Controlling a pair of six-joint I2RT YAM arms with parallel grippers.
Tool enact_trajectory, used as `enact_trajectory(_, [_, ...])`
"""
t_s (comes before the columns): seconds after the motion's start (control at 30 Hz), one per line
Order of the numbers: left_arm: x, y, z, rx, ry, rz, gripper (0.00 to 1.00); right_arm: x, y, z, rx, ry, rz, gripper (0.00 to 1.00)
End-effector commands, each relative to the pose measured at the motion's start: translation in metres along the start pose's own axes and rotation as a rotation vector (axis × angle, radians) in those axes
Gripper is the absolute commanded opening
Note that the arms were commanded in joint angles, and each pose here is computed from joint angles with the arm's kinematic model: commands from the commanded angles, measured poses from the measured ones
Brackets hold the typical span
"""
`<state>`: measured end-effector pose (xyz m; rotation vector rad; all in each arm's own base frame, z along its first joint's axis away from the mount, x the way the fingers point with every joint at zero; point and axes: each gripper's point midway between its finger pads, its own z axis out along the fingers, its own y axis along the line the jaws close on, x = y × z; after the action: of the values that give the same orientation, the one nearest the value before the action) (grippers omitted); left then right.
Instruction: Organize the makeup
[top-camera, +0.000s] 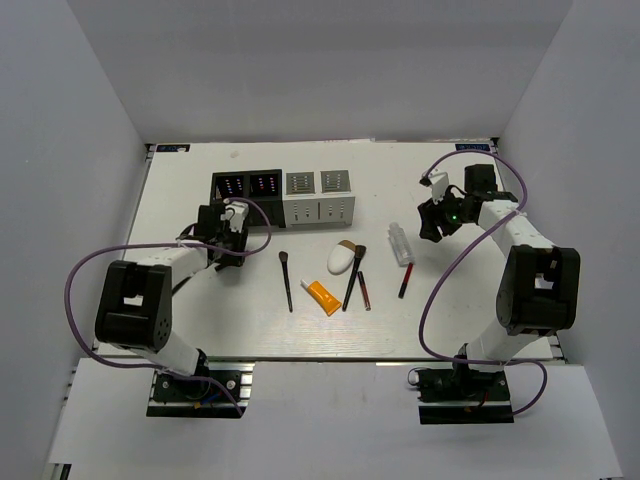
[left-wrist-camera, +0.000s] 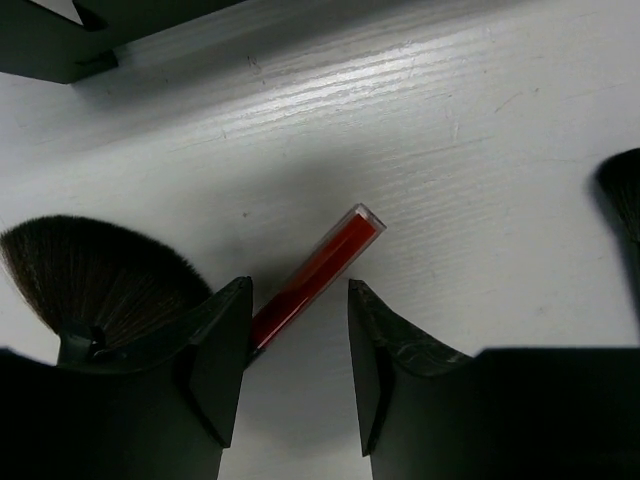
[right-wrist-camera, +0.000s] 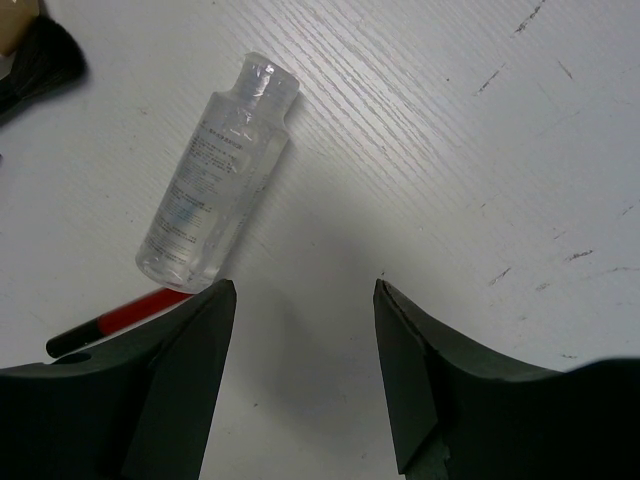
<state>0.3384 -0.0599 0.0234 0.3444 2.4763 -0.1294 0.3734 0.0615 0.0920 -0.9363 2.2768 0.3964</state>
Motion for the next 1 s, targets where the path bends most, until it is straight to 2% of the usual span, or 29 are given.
enact_trajectory(0.0, [0.007, -0.002, 0.007, -0.007, 0.007, 0.031, 0.53, -0.011, -0.007, -0.004, 0.011, -0.029, -0.003, 0.64])
enact_trajectory(0.3, [0.045, -0.001, 0.016, -0.074, 0.126, 0.055, 0.30, -0.013, -0.008, -0.005, 0.017, -0.037, -0.003, 0.64])
enact_trajectory(0.37, [0.043, -0.006, 0.013, -0.066, 0.117, 0.054, 0.21, -0.013, -0.008, -0.004, 0.014, -0.035, -0.003, 0.64])
enact_trajectory(0.43, [0.033, -0.010, 0.005, -0.057, 0.081, 0.055, 0.16, -0.012, -0.008, -0.004, 0.016, -0.037, 0.000, 0.63])
enact_trajectory(0.5, [0.019, -0.016, -0.004, -0.038, 0.035, 0.059, 0.09, -0.010, -0.007, -0.004, 0.012, -0.035, 0.001, 0.64])
enact_trajectory(0.6, [-0.016, -0.033, -0.033, 0.051, -0.099, 0.046, 0.02, -0.009, -0.005, -0.005, 0.013, -0.039, -0.004, 0.63])
enact_trajectory(0.63, [-0.035, -0.038, -0.052, 0.068, -0.173, 0.036, 0.01, -0.008, -0.003, -0.005, 0.009, -0.039, -0.003, 0.63])
enact_trajectory(0.8, [-0.079, -0.056, -0.103, 0.158, -0.331, -0.015, 0.00, -0.006, -0.001, -0.003, 0.000, -0.042, 0.000, 0.63])
enact_trajectory(0.97, [-0.139, -0.047, -0.145, 0.109, -0.550, -0.106, 0.00, -0.008, 0.000, -0.002, -0.012, -0.048, -0.005, 0.63])
